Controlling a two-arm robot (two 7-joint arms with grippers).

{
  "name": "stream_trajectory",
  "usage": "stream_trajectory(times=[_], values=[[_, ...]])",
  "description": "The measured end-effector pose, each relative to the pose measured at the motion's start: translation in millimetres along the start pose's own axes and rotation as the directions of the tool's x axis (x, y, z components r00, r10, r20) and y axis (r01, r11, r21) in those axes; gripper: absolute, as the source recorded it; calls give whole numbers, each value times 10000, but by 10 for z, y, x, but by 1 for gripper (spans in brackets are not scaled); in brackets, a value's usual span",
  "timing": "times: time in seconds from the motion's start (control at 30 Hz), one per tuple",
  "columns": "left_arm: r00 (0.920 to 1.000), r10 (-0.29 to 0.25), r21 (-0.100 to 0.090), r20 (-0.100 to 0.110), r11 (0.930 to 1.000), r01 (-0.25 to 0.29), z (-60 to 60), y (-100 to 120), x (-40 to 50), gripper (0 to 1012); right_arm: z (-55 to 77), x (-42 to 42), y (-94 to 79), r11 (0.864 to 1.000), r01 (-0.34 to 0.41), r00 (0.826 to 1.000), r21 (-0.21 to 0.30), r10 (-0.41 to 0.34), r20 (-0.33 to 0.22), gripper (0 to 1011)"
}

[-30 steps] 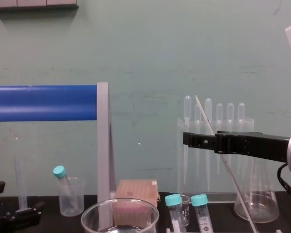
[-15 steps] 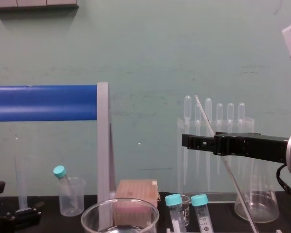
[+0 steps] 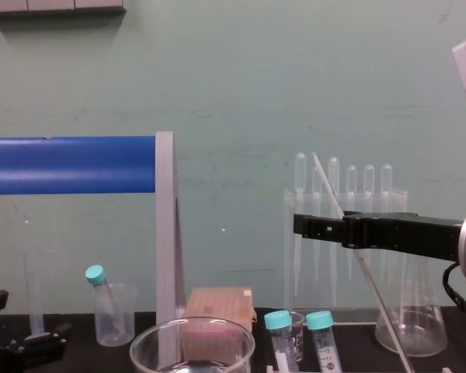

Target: Hold the thermometer with one hand and immerse one end into the beaker, then reinsert it into the test tube rack.

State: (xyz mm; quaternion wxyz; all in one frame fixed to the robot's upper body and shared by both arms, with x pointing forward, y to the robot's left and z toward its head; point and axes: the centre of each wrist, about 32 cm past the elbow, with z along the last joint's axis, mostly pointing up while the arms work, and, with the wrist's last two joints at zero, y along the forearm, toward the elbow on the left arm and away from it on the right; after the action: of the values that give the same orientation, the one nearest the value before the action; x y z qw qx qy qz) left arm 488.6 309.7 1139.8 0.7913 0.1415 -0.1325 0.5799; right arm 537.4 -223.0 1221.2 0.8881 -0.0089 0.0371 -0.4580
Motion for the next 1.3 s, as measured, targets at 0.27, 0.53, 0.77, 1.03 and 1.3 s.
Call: stream_trajectory(times=[0.27,0.53,0.77,1.03,1.3], values=[[10000,0,0,0,10000,0,0,0,0,1008,1,-1,0,10000,0,10000,5,0,-5,713],[10000,0,0,0,10000,0,0,0,0,1008,3,-2,0,10000,-2,10000,13,2,-10,481],[10000,0,0,0,10000,0,0,0,0,1008,3,-2,0,10000,-2,10000,13,2,-11,226],[10000,0,0,0,10000,0,0,0,0,1008,4,-2,0,10000,1,10000,13,-1,-10,56],[10000,0,0,-1,10000,0,0,0,0,1008,3,-2,0,10000,-1,10000,13,1,-10,55]])
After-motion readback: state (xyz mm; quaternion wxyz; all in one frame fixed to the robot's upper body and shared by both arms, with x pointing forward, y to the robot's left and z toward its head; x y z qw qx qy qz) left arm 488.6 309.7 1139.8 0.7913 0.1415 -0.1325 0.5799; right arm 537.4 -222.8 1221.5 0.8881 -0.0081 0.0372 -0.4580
